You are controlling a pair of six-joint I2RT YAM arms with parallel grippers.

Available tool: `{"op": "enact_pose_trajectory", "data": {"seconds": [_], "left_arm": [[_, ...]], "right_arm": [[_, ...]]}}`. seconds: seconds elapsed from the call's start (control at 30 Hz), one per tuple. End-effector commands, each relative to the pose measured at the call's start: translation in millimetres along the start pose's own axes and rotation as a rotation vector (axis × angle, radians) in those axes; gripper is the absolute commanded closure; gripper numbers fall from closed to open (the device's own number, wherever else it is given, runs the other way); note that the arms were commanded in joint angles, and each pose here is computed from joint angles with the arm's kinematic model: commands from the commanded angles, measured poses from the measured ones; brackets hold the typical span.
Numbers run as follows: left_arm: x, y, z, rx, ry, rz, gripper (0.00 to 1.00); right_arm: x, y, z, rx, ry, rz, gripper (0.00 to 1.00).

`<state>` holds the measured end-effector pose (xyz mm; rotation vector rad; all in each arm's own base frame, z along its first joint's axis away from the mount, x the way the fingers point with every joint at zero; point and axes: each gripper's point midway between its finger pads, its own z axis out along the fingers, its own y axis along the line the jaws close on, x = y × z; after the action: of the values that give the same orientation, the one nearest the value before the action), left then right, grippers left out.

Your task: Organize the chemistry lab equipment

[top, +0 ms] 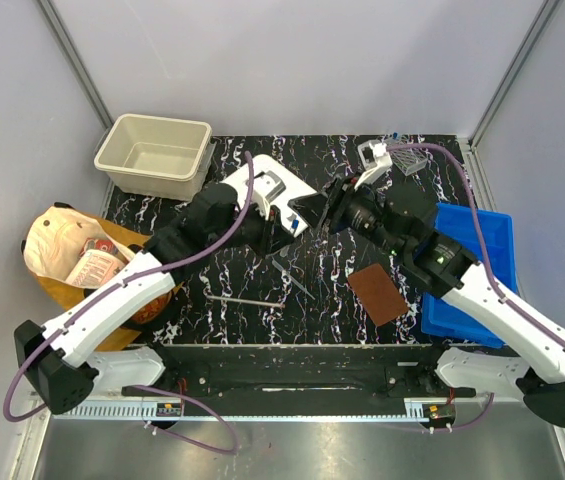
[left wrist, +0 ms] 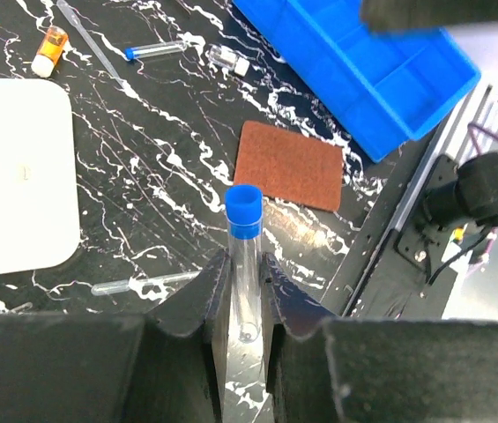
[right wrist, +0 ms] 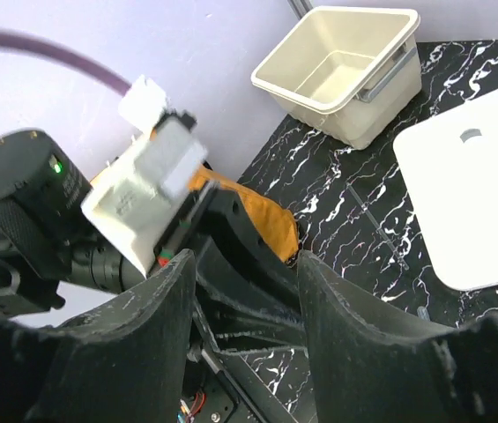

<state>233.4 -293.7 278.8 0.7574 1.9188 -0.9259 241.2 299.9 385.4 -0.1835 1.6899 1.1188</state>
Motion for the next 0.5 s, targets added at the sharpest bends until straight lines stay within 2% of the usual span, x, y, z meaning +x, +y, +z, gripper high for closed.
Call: {"op": "enact_pose_trajectory", "data": {"seconds": [0.0, 0.13, 0.33, 0.47], "left_arm": [[-9.5, -3.0, -14.6, -0.043, -0.060, 0.152, 0.98], [-13.8, -6.6, -20.5, -0.038, -0.103, 0.158, 0.98], [-14.3, -9.0, -25.9, -0.042, -0.131, 0.171, 0.98], [-16.7, -14.8, -27.1, -0.014, -0.137, 0.178, 0.98]], "right_arm": [[19.5, -10.4, -5.6, 0.088, 0.167, -0.028, 0.47], [17.5, -6.4, -6.1, 0.086, 0.195, 0.009, 0.51], [13.5, -6.8, -7.5, 0.067, 0.206, 0.014, 0.48], [16.3, 3.3, -1.6, 0.014, 0.251, 0.039, 0.53]]}}
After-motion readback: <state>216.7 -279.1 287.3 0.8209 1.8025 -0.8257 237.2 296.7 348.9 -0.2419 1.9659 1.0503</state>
